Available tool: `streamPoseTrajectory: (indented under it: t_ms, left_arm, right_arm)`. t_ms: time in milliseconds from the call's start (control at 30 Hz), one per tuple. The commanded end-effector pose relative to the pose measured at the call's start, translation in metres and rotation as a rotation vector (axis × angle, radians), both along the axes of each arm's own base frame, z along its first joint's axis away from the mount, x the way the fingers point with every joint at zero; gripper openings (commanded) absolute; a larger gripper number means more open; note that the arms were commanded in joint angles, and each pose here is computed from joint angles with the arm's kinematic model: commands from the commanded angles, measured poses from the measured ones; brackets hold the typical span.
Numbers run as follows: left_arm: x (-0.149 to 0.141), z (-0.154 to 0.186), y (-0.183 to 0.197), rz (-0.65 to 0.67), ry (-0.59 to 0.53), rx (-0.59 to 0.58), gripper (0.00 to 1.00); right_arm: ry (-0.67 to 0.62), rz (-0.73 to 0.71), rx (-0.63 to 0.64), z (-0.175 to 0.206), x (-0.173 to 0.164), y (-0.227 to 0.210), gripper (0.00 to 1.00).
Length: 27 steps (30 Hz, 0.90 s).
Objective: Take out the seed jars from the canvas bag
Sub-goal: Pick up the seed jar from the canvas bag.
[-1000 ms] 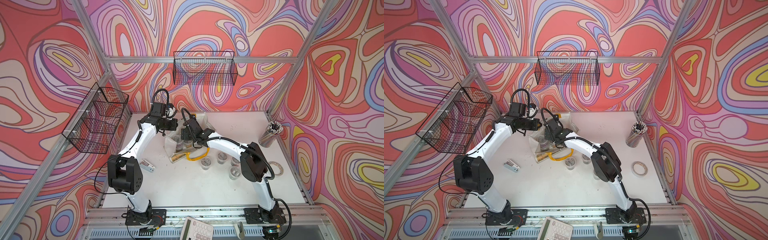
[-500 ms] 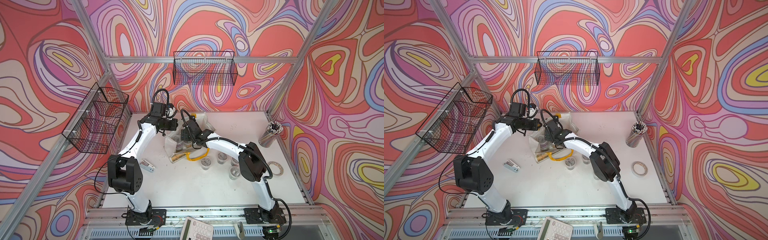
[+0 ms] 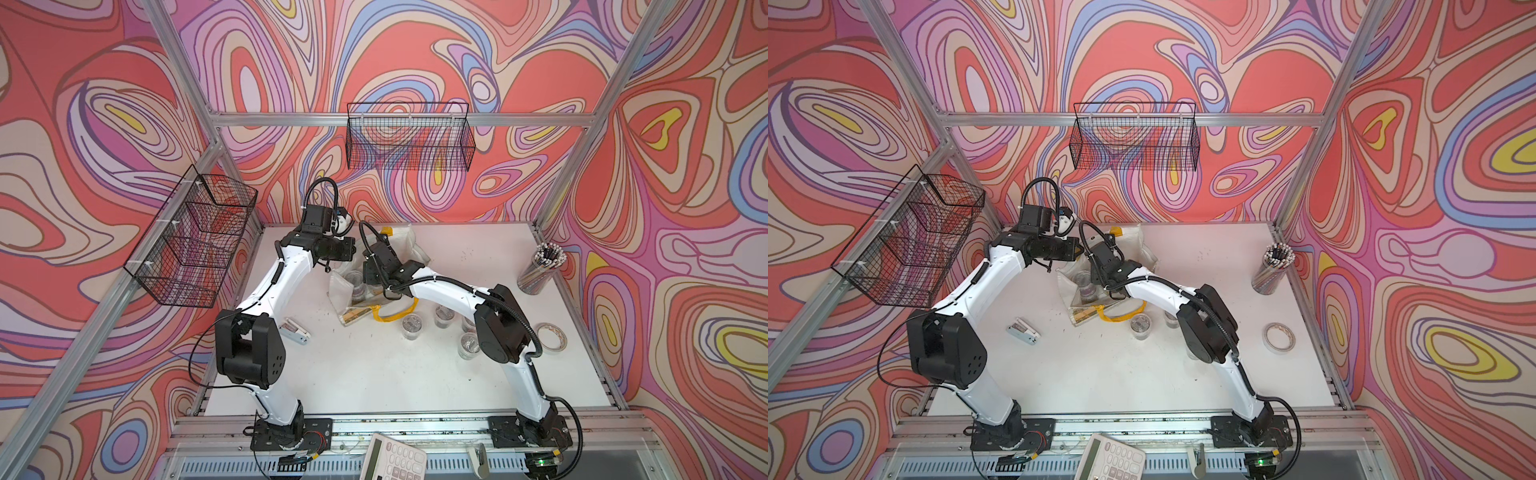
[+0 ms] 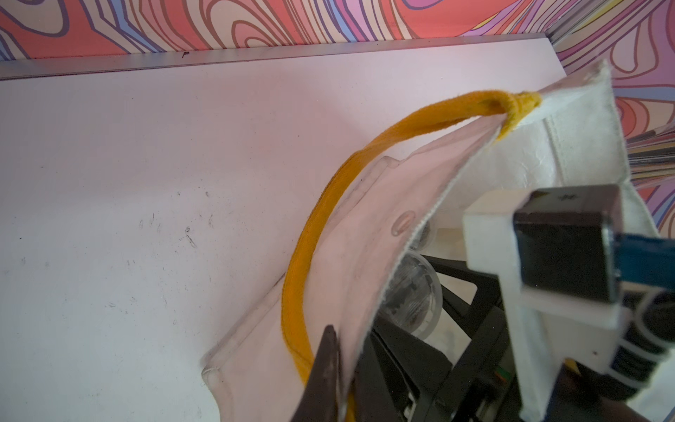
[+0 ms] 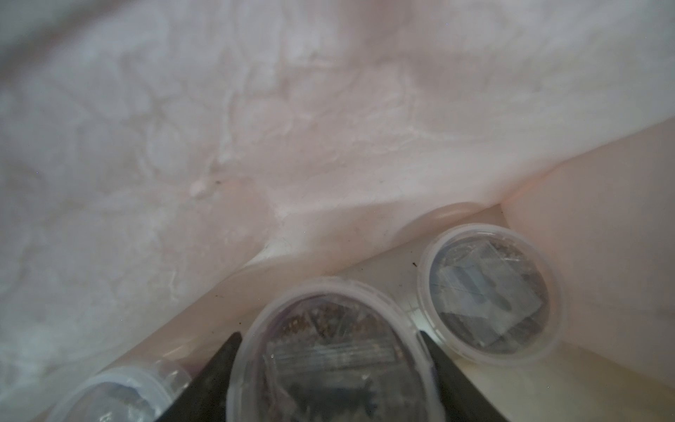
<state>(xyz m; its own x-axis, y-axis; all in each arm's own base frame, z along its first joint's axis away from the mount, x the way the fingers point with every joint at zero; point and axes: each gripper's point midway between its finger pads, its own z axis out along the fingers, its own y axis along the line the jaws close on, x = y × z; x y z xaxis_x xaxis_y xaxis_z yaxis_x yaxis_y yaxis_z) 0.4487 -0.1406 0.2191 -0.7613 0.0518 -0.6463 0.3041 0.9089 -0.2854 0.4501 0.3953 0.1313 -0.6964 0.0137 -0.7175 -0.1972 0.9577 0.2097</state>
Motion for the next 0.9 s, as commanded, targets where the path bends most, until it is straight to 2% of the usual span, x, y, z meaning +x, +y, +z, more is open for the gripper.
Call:
streamPoseTrajectory:
  t_ms: [0, 433, 667, 867]
  left_arm:
    - [-0.002, 0.012, -0.001, 0.001, -0.032, -0.008, 0.0]
    - [0.0, 0.009, 0.002, 0.014, -0.027, 0.004, 0.0]
    - [0.002, 0.008, 0.003, 0.019, -0.032, 0.01, 0.0]
    - [0.001, 0.007, 0.005, 0.026, -0.031, 0.025, 0.0]
  right_arm:
    - [-0.064, -0.011, 0.014, 0.027, 0.005, 0.0, 0.61]
    - [-0.205, 0.021, 0.131, 0.14, -0.018, -0.02, 0.58]
    - [-0.223, 0.04, 0.162, 0.173, -0.054, -0.053, 0.57]
    - [-0.211, 0.006, 0.163, 0.178, -0.091, -0.098, 0.57]
